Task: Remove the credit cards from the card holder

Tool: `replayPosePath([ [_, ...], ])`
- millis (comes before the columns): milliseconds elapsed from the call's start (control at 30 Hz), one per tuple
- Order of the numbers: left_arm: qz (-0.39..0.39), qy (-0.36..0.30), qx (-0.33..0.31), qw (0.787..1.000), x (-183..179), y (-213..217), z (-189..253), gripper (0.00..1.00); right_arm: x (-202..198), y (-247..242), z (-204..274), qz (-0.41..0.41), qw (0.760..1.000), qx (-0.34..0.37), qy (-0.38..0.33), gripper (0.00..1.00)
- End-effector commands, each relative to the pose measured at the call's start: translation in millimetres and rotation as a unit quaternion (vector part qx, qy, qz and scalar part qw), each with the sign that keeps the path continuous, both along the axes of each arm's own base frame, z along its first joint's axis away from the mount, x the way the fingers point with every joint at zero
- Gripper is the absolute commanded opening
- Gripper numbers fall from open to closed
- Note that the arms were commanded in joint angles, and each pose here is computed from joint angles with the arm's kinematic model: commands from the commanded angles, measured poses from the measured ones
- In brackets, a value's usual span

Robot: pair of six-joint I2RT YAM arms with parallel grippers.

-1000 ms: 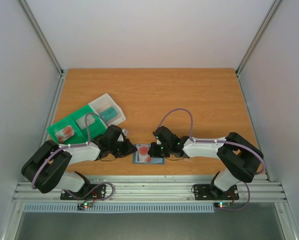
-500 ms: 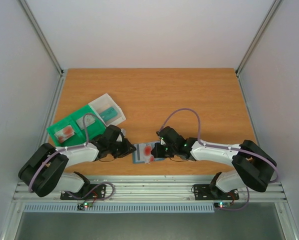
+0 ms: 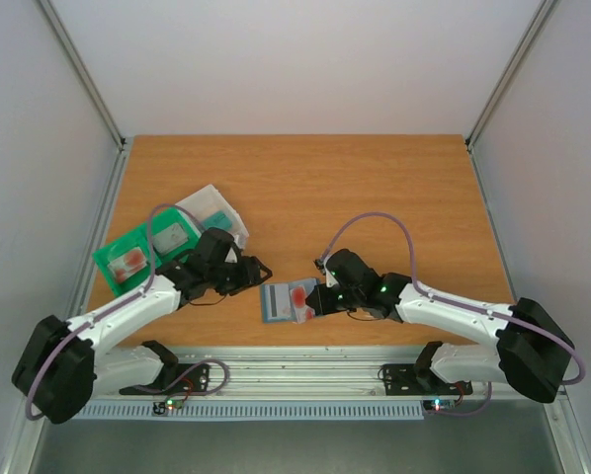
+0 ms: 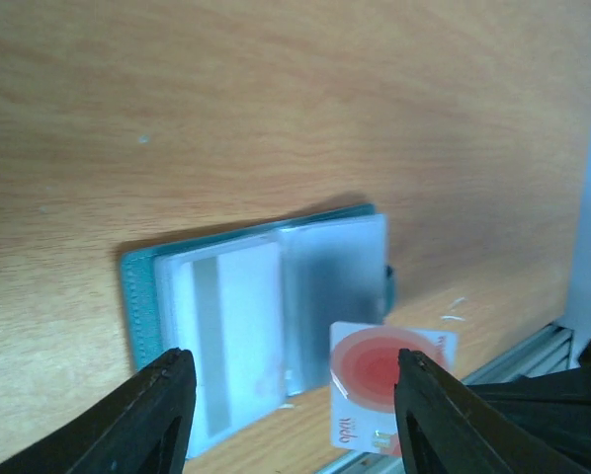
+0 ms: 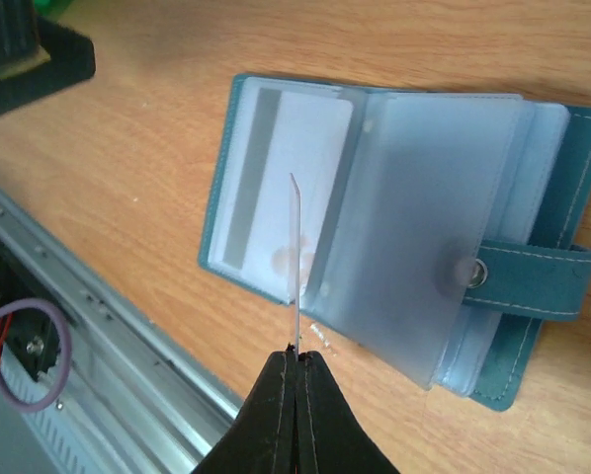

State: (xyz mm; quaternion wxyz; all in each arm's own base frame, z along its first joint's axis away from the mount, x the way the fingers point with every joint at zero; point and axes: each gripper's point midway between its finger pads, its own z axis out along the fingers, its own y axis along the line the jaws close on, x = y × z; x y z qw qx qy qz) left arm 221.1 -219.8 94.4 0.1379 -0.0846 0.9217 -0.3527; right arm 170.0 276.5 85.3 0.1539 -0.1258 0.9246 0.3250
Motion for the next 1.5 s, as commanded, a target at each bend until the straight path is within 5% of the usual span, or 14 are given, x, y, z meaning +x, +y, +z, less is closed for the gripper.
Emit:
replayPosePath([
  [0,-0.032,-0.026,0.004,0.999,-5,0,23,0.57,-6,5,27,0.048,0.998,0.018,-0.028,0.01],
  [367,-0.135,-0.044,-0.098,0.985,-41,-22,72,0.57,-42,12,77,0.142,0.986,0.087,-0.014,0.01],
  [1033,-0.079,-0.104,-0.326,0.936,-37,-38,137,0.55,-3,21,159,-0.033,0.963,0.266,-0.041,0.01],
  [1467,-0.065,-0.093,-0.368,0.923,-35,-39,140,0.01,-7,28,145,-0.016,0.966,0.259,-0.021,0.01],
])
